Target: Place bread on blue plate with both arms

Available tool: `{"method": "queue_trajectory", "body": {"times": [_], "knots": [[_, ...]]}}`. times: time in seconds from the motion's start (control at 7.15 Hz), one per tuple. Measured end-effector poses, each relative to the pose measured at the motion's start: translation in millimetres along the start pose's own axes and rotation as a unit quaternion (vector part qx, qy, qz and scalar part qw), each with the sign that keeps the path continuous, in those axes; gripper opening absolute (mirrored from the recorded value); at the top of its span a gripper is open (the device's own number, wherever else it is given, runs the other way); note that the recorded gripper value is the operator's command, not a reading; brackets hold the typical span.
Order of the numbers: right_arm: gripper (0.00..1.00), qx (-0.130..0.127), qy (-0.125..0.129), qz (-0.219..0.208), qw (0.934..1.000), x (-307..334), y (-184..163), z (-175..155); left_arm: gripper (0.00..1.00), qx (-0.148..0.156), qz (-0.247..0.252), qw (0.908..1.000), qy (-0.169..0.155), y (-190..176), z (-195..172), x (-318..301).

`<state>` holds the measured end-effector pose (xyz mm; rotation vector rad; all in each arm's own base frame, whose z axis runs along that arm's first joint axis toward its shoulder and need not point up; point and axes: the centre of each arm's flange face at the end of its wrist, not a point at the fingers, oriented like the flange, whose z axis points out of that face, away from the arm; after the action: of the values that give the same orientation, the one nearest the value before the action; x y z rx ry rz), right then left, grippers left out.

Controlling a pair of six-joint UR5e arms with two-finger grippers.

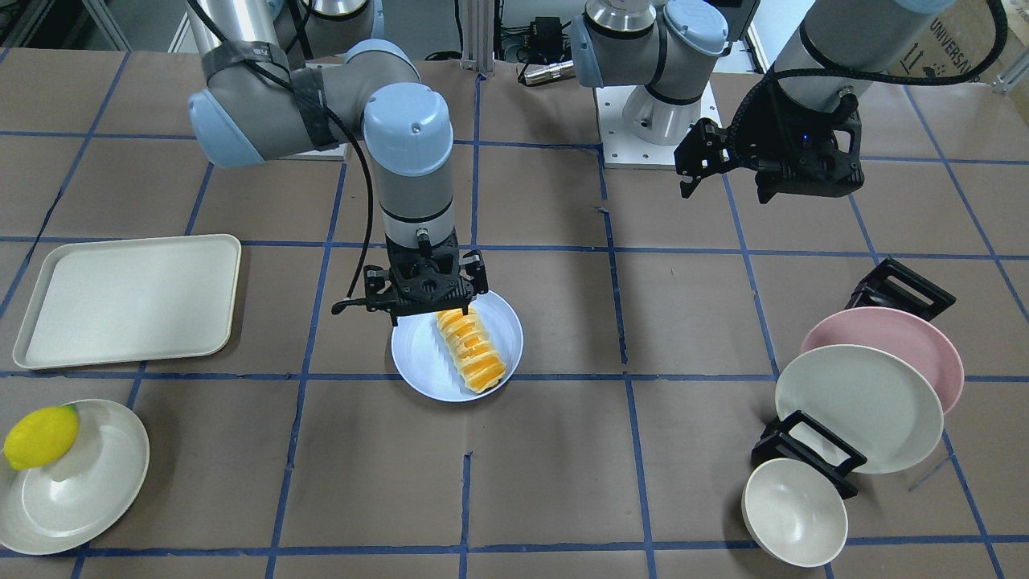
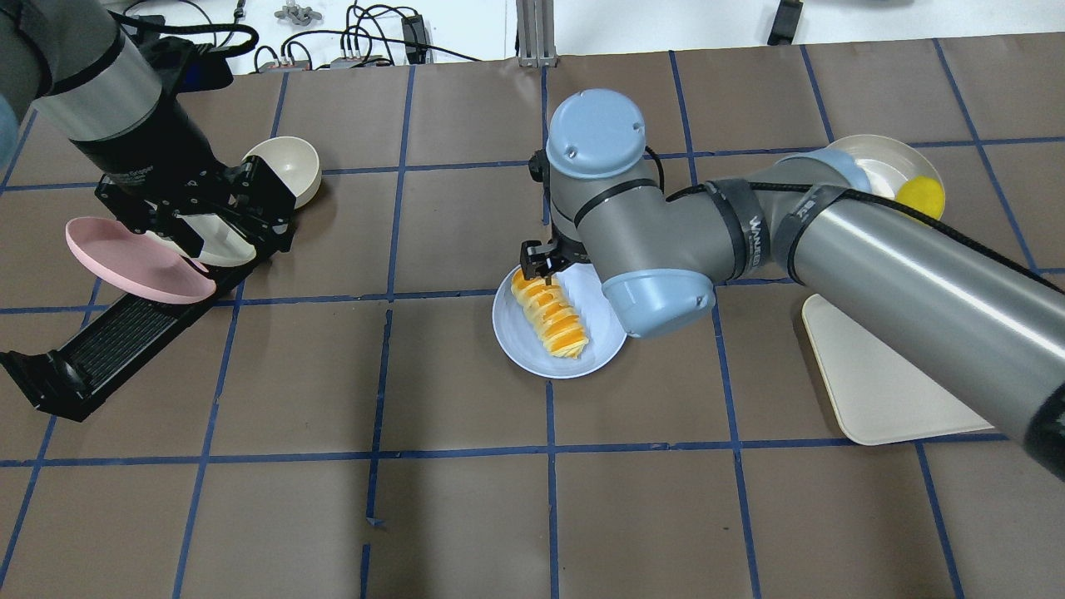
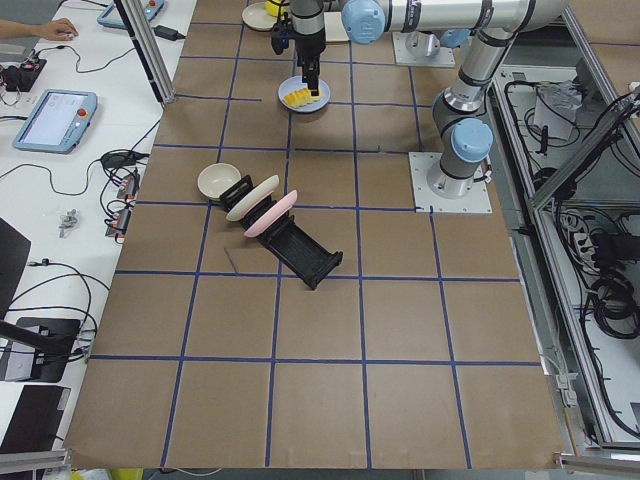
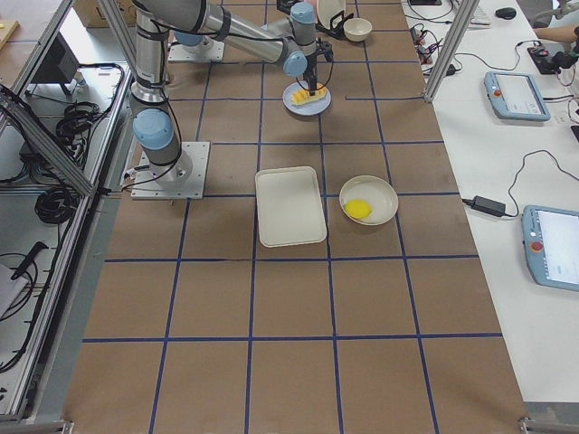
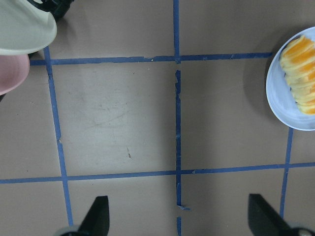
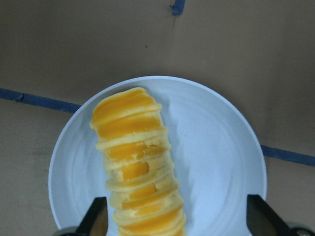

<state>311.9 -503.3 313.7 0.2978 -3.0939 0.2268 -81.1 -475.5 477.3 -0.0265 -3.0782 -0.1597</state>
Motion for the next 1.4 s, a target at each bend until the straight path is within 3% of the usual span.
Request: {"method": "queue_trajectory", "body": {"times": [0.28,0.56,0.7,0.98,1.4], "knots": [[1.0,0.034,0.032,0.005,0.9989,55,-32,-62,1.0,-0.001,-0.001,1.0,0.001,0,1,0],[1.0,0.058,0.055,0.025,0.9965,127,-42,-102,1.0,0.0,0.001,1.0,0.001,0,0,0],[1.0,0.043,0.063,0.034,0.9965,153,-31,-122,1.0,-0.002,0.002,1.0,0.002,0,1,1],[1.0,-0.027,0.053,0.06,0.9964,188,-2,-152,1.0,-0.005,0.003,1.0,0.002,-1,4,2],[1.0,-0.066,0.014,0.08,0.9945,182,28,-181,1.0,-0.006,0.002,1.0,0.003,0,4,1]]}}
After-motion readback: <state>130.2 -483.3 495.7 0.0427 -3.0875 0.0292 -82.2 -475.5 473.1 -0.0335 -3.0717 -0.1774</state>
